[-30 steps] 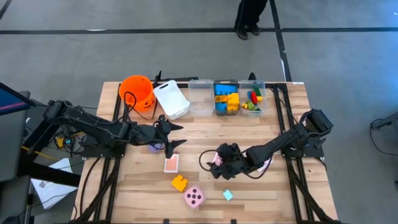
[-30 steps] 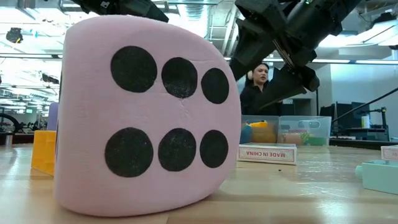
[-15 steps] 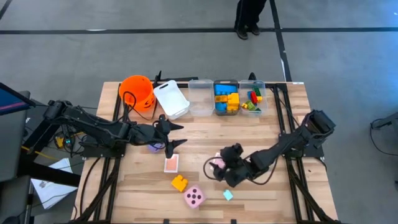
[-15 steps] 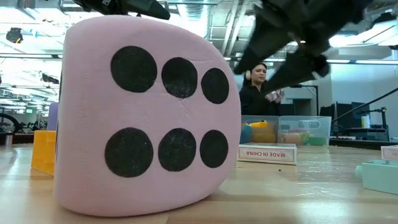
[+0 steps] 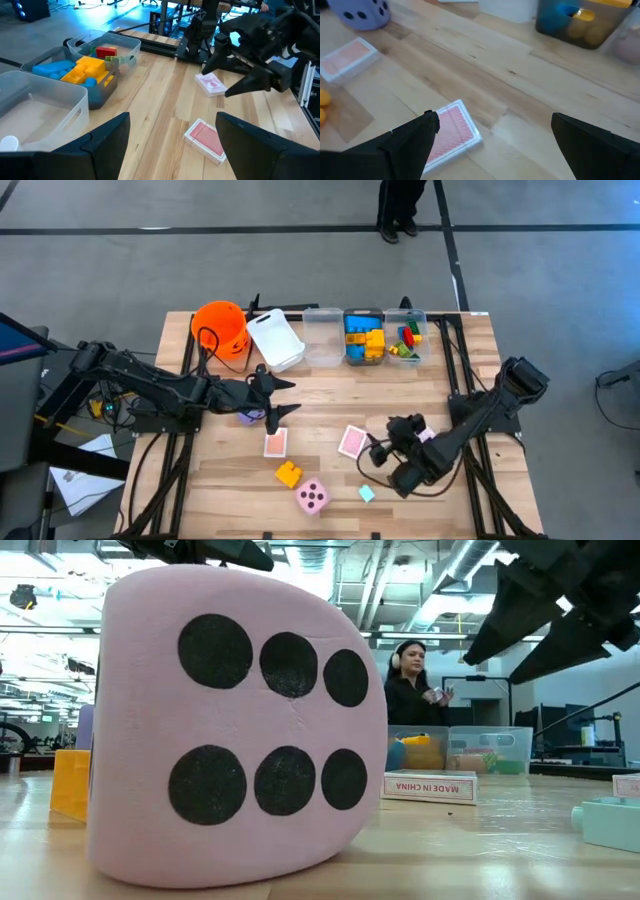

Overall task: Pick & Place Toys
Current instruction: Put the red deck of cards into the left transparent bin

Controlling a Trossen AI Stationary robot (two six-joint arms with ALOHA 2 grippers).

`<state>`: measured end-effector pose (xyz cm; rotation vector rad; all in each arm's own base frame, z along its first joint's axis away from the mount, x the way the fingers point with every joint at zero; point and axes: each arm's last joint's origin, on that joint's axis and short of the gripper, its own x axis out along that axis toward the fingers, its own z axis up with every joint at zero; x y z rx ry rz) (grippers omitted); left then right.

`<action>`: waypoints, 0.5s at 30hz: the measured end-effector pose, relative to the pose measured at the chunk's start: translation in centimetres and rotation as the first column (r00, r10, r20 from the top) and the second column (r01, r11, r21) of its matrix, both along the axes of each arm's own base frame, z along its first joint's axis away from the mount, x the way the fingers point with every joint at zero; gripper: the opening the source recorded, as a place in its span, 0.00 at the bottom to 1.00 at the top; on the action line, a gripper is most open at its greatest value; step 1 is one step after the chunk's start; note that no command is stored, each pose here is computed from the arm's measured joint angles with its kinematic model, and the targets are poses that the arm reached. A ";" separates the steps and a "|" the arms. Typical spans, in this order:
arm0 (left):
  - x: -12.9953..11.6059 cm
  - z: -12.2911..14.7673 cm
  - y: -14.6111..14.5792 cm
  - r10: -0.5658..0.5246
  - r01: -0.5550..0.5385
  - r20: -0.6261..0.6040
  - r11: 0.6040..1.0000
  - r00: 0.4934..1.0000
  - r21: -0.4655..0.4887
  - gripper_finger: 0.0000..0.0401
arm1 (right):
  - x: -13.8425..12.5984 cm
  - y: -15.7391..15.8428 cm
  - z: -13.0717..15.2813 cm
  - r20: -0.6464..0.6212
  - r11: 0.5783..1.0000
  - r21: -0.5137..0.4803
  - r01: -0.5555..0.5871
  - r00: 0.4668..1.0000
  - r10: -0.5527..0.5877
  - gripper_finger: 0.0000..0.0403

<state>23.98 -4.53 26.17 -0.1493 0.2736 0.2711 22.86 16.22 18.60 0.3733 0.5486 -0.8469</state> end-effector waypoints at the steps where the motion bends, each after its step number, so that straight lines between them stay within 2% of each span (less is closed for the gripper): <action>1: 0.0 0.0 0.0 0.000 0.000 0.003 1.000 1.000 -0.001 0.71 | -0.1 0.2 0.0 0.014 1.000 0.002 -0.004 1.000 0.004 0.95; 8: 0.0 0.1 0.0 0.004 -0.004 0.007 1.000 1.000 0.000 0.71 | -0.2 1.6 0.3 0.134 0.999 -0.003 -0.042 0.990 0.042 0.95; 11: 0.0 0.1 0.0 0.004 -0.004 0.007 1.000 1.000 0.000 0.71 | 0.0 1.7 0.4 0.133 0.997 -0.041 -0.064 0.989 0.069 0.95; 15: 0.0 0.1 0.0 0.004 -0.004 0.014 1.000 1.000 -0.002 0.71 | 0.4 1.7 0.4 0.140 0.996 -0.041 -0.079 0.987 0.084 0.95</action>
